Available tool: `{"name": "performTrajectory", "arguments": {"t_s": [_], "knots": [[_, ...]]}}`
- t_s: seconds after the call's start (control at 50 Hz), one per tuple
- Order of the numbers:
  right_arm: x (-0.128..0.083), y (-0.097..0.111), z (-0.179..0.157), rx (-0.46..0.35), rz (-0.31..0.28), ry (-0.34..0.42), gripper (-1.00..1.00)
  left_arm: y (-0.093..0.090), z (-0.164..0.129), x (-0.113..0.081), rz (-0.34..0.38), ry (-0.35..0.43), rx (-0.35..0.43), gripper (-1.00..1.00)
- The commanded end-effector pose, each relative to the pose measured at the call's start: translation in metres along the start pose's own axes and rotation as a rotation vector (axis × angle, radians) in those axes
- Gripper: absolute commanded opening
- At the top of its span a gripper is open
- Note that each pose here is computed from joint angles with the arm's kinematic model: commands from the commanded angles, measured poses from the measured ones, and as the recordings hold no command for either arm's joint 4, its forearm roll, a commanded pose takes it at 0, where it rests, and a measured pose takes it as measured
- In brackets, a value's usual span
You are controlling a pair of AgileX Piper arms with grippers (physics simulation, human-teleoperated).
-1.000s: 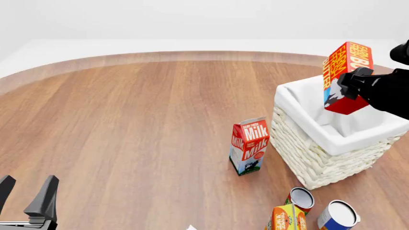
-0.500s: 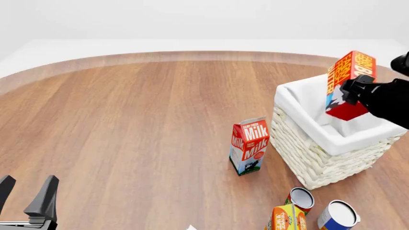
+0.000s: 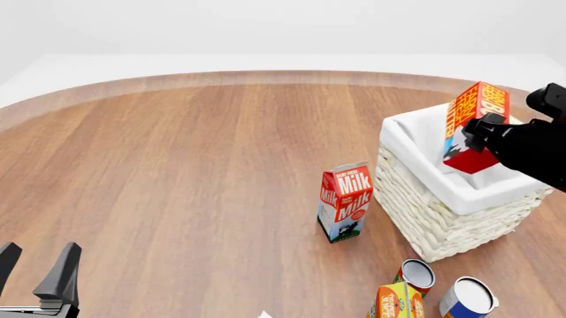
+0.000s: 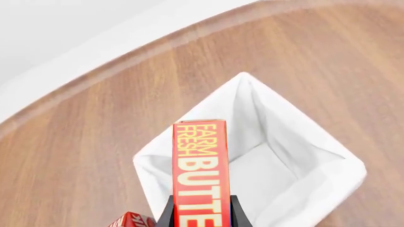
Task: Pick up the cream cheese box and the butter, and put them in the basket.
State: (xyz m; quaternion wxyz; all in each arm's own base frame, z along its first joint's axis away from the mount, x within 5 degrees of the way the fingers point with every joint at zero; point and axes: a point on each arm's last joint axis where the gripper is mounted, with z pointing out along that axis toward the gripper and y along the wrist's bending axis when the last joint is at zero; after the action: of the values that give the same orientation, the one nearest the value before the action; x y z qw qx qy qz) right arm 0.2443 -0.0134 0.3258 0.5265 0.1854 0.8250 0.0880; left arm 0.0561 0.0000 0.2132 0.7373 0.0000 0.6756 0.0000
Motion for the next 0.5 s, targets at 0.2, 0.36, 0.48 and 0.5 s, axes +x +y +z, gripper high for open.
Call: {"name": "performTrajectory", "arguments": {"t_s": [0.2, 0.36, 0.48, 0.5], "knots": [[-0.001, -0.001, 0.012, 0.000, 0.031, -0.011, -1.00, 0.000, 0.000, 0.000, 0.000, 0.000, 0.000, 1.00], [-0.002, -0.001, 0.016, 0.001, 0.032, -0.011, -1.00, 0.000, 0.000, 0.000, 0.000, 0.000, 0.000, 1.00], [-0.006, 0.001, 0.019, 0.000, 0.030, -0.006, -1.00, 0.000, 0.000, 0.000, 0.000, 0.000, 0.000, 1.00], [-0.006, 0.001, 0.019, 0.000, 0.030, -0.006, -1.00, 0.000, 0.000, 0.000, 0.000, 0.000, 0.000, 1.00]]}}
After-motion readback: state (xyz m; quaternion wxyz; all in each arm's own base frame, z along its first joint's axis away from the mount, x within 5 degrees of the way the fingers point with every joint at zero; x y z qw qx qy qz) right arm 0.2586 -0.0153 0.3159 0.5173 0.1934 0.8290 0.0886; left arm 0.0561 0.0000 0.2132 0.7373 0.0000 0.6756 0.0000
